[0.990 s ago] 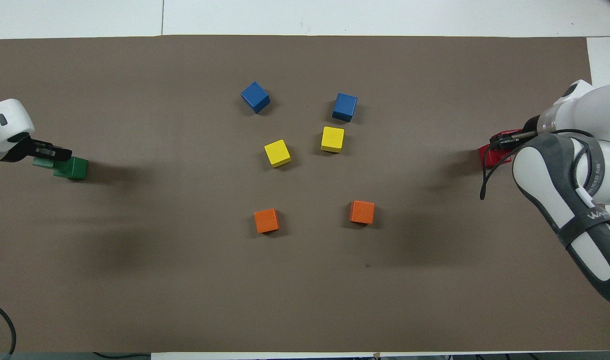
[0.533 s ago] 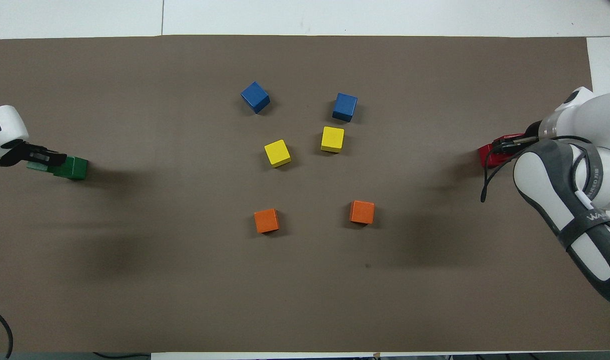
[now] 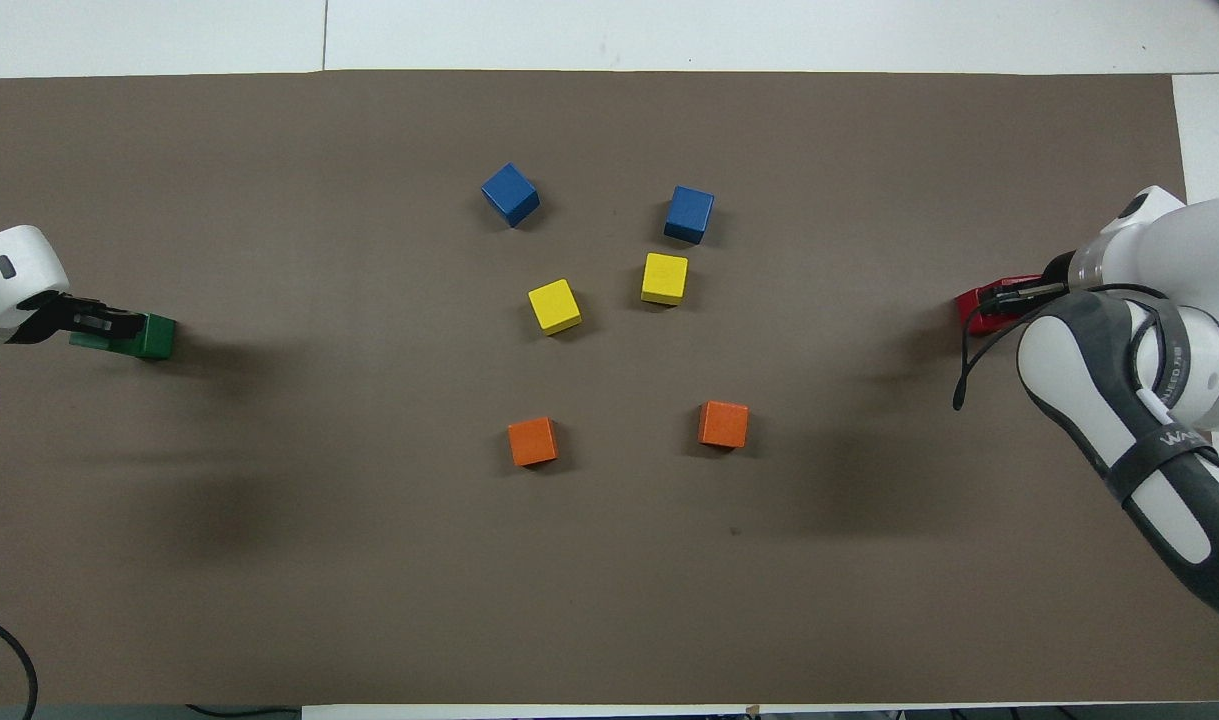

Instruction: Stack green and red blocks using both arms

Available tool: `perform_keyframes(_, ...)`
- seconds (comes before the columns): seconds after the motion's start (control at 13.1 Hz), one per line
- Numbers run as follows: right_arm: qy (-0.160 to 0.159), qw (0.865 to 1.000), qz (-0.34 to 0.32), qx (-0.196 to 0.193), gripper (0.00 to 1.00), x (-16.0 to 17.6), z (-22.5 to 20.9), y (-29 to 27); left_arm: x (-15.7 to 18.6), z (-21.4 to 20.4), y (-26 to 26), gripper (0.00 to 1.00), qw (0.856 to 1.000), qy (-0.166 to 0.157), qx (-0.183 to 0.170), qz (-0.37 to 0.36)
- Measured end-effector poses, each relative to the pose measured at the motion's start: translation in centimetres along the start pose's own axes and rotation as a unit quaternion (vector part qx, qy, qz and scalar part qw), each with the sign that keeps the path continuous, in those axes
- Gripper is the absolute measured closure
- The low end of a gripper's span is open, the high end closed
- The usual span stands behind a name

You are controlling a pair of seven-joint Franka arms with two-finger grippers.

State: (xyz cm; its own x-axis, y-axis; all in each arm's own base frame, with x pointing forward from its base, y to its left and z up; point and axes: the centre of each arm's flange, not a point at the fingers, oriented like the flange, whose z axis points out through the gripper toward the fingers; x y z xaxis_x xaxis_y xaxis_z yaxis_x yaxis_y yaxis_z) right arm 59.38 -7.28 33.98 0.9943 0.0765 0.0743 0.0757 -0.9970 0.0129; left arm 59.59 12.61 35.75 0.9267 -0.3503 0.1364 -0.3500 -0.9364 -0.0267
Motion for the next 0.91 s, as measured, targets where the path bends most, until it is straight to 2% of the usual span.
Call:
perform_keyframes(0.46, 0.0, 1.0, -0.023, 0.0, 0.45, 0.06, 0.01, -0.31, -0.03, -0.04, 0.04, 0.44, 1.0, 0.017, 0.012, 0.0)
perform_keyframes(0.53, 0.0, 1.0, -0.028, 0.0, 0.45, 0.06, 0.01, -0.32, -0.16, 0.15, 0.13, 0.39, 1.0, 0.016, 0.012, 0.0)
perform_keyframes(0.76, 0.0, 0.999, -0.033, 0.0, 0.45, 0.06, 0.01, -0.32, -0.57, 0.8, 0.4, 0.0, 1.0, 0.011, 0.008, 0.0)
perform_keyframes(0.91, 0.0, 0.999, -0.033, 0.0, 0.45, 0.06, 0.01, -0.32, -0.52, 0.78, 0.45, 0.0, 1.0, 0.012, 0.008, 0.001)
